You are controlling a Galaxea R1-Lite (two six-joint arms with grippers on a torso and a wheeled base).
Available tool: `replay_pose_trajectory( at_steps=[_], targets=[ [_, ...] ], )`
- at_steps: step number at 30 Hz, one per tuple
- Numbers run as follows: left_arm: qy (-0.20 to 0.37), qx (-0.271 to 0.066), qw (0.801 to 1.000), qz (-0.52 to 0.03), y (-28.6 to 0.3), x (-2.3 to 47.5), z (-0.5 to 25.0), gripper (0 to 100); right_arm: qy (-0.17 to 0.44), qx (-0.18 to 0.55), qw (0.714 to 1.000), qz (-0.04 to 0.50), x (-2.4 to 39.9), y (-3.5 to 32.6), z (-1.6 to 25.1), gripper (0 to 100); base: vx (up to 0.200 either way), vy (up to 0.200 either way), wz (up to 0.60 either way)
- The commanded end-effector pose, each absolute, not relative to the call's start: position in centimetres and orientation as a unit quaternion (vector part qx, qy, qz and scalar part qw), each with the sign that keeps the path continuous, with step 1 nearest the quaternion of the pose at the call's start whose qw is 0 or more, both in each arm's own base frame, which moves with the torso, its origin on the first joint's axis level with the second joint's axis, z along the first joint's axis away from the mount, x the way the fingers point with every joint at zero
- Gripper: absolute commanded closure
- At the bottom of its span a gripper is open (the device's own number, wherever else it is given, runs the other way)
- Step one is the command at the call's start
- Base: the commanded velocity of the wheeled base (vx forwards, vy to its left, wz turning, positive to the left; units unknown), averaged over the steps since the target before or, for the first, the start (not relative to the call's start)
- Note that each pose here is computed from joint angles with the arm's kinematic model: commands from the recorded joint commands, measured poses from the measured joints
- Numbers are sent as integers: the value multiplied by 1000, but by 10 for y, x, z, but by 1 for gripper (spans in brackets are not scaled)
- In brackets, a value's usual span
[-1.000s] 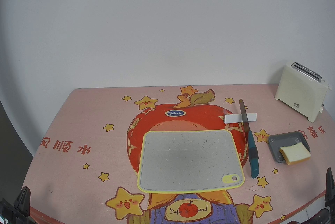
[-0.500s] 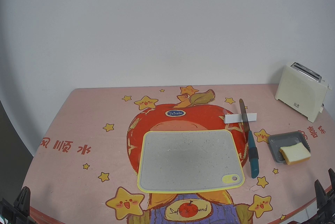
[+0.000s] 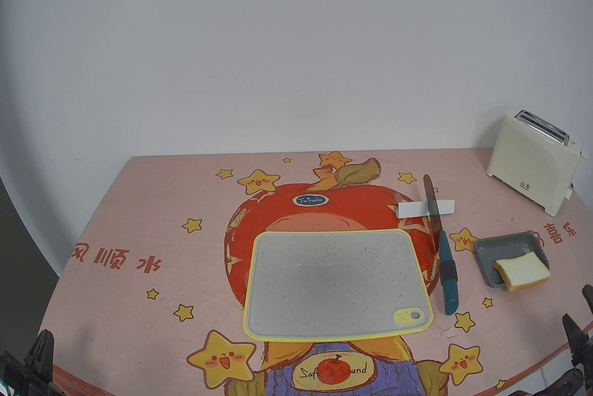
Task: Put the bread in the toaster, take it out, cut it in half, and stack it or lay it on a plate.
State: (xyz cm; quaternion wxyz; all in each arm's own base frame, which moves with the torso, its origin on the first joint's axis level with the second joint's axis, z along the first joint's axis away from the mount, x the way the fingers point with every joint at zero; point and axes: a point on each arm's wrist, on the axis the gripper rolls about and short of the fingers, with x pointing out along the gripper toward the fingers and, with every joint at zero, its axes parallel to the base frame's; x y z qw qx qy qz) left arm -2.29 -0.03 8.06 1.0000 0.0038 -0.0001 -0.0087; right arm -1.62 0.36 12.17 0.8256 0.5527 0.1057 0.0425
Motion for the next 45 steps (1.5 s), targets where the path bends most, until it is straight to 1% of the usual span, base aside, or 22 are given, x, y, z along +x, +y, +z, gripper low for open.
replay_pose_trajectory(
  at_steps=[1, 7, 11, 16, 17, 23, 29, 35, 40, 45],
  targets=[
    [1, 4, 1000, -8, 0, -23, 75, 100, 201, 633, 748, -7, 14, 5, 138, 0, 0, 0, 0],
    [1, 4, 1000, -8, 0, -23, 75, 100, 226, 632, 741, -20, 22, 6, 136, 0, 0, 0, 0],
    [1, 4, 1000, -8, 0, -23, 75, 100, 249, 627, 738, -38, 34, 7, 134, 0, 0, 0, 0],
    [1, 4, 1000, -8, 0, -23, 75, 100, 259, 620, 739, -49, 49, 7, 124, 0, 0, 0, 0],
    [1, 4, 1000, -8, 0, -23, 75, 100, 265, 617, 739, -57, 56, 7, 118, 0, 0, 0, 0],
    [1, 4, 1000, -8, 0, -23, 75, 100, 273, 616, 736, -66, 65, 8, 109, 0, 0, 0, 0],
    [1, 4, 1000, -8, 0, -23, 75, 100, 268, 620, 732, -91, 68, 5, 107, 0, 0, 0, 0],
    [1, 4, 1000, -8, 0, -23, 75, 100, 253, 624, 733, -90, 70, 3, 108, 0, 0, 0, 0],
    [1, 4, 1000, -8, 0, -23, 75, 100, 233, 628, 737, -88, 81, 1, 112, 0, 0, 0, 0],
    [1, 4, 1000, -8, 0, -23, 75, 100, 233, 628, 736, -91, 85, 1, 111, 0, 0, 0, 0]
  ],
)
